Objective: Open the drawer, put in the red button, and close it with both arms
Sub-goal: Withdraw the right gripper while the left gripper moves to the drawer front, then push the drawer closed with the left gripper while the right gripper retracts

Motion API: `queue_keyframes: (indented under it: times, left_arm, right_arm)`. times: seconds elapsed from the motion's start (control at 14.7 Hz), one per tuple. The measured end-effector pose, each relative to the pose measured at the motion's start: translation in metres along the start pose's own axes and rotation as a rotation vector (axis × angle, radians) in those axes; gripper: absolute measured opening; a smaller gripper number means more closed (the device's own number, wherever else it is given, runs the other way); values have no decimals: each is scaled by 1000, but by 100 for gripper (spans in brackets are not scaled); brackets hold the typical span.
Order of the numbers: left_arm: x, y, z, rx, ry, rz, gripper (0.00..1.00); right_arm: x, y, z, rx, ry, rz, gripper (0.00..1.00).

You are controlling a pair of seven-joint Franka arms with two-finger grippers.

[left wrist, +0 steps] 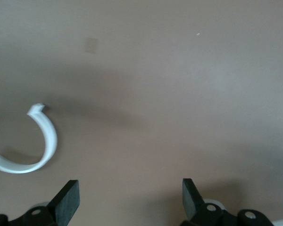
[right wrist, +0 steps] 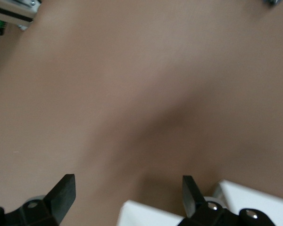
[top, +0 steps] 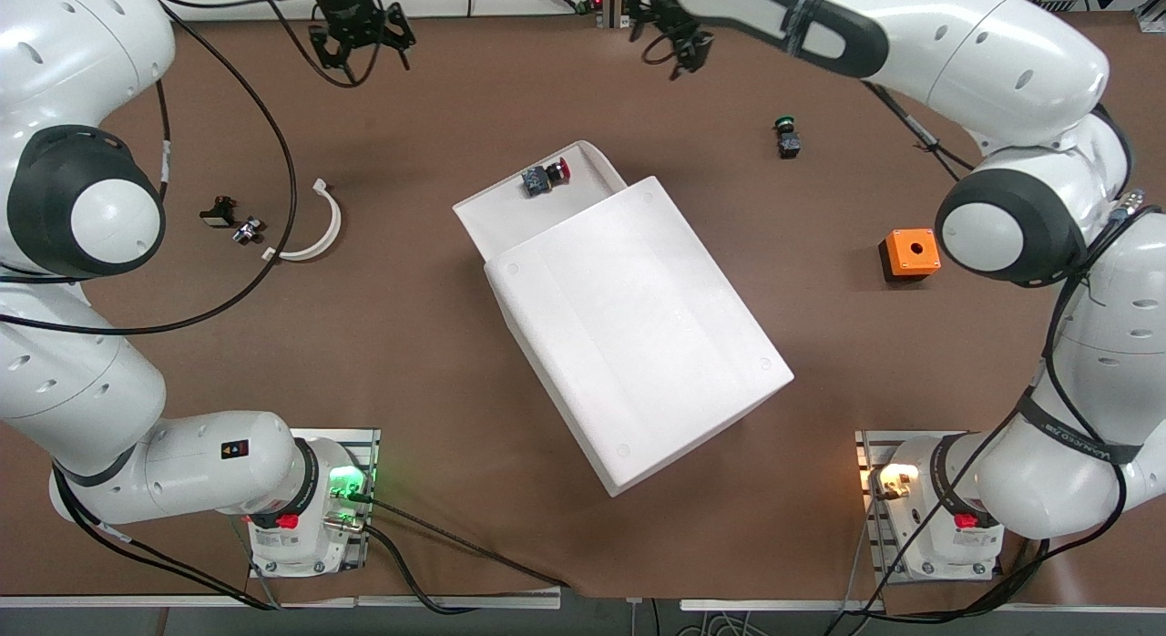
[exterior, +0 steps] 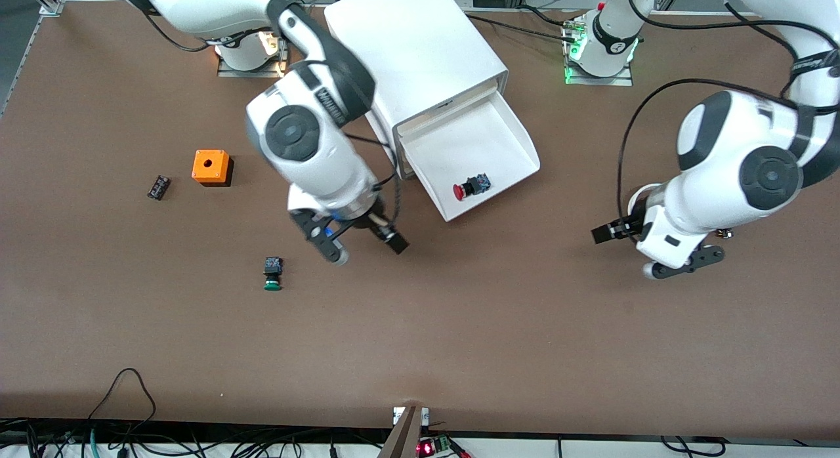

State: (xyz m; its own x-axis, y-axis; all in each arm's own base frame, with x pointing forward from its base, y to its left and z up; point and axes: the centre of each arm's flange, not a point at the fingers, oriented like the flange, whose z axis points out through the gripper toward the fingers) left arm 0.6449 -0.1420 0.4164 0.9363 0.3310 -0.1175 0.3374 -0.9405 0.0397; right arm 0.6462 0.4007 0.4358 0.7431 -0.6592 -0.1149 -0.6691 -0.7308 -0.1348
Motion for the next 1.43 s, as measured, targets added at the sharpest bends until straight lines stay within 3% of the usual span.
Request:
queue_keyframes:
  times: [0.54, 0.81, 1.15, 1.43]
  left_arm:
    - [-71, 76, 94, -120, 72, -119, 96]
    - [-108, 97, 128, -114, 52, -135, 96]
    - [-130, 109, 147, -91, 21, -141, 98]
    - [-159, 123, 164, -69, -11, -122, 99]
  right_arm:
    - [133, 82, 42, -138, -79, -340, 100]
    - [192, 139, 42, -165, -117, -455, 100]
    - [226, 189, 18, -175, -131, -572, 100]
    - [235, 228, -27, -189, -100, -664, 100]
